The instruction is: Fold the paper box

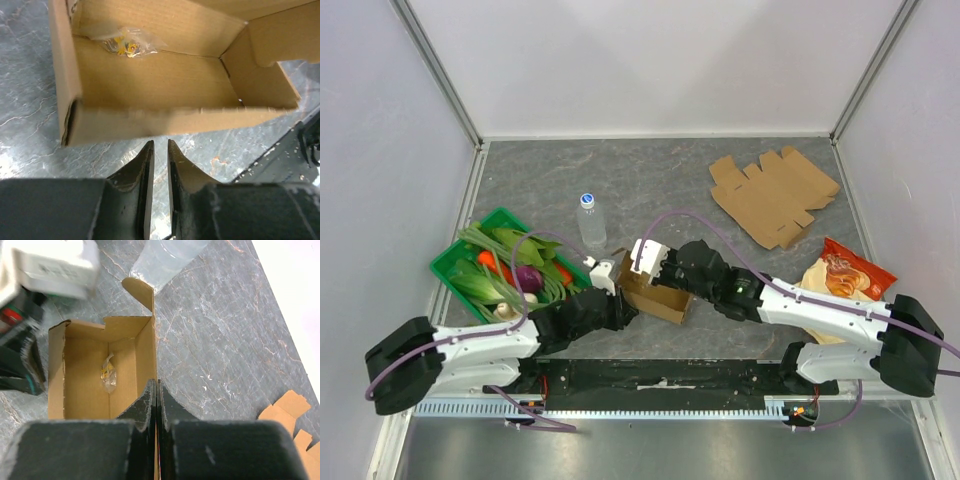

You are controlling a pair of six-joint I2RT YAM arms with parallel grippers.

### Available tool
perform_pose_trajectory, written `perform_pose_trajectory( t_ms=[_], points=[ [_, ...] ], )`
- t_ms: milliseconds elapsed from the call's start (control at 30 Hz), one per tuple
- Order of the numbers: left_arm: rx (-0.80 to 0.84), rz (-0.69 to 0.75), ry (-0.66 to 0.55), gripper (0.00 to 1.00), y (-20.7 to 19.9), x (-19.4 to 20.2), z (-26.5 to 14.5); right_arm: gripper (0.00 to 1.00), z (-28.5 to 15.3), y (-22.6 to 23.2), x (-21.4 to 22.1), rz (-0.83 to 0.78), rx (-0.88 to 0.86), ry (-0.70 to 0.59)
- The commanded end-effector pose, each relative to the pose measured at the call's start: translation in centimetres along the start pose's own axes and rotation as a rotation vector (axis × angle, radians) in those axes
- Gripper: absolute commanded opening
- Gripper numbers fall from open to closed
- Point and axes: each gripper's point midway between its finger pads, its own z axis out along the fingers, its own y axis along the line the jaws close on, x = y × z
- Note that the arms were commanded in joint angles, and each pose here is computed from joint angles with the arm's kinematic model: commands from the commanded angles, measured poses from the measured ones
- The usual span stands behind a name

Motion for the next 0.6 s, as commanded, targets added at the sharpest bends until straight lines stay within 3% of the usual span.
perform_pose_trajectory(
  t_ms=[0, 100, 267, 433, 500, 533, 567],
  points=[
    [0.083, -0.010, -0.073, 0.22, -2.3, -1.5, 1.8, 0.00, -0.8, -0.5, -3.0, -0.034, 0.033, -0.051],
    [0.009, -0.007, -0.119, 0.22, -0.9, -2.0, 2.9, 0.00, -0.9, 0.6, -3.3, -0.019, 0.022, -0.052],
    [0.019, 0.023, -0.191, 0.23, -1.2, -3.0, 4.3, 0.00, -0.8, 3.0, -2.3, 0.084, -0.030, -0.057],
    [0.077, 0.024, -0.174, 0.24, -1.2, -1.5, 3.2, 0.07, -0.2, 5.3, -0.3, 0.149, -0.071, -0.029],
    [0.085, 0.026, -0.093, 0.28, -0.3, 0.9, 1.9, 0.08, 0.1, 5.8, 0.2, 0.155, -0.082, -0.014],
    [0.139, 0.004, -0.122, 0.32, -1.4, -0.2, 0.7, 0.08, 0.4, 6.1, 0.8, 0.159, -0.086, 0.004],
    [0.135, 0.024, -0.041, 0.33, -0.6, 1.8, 0.0, 0.08, 0.6, 6.3, 1.0, 0.158, -0.092, 0.013]
  ],
)
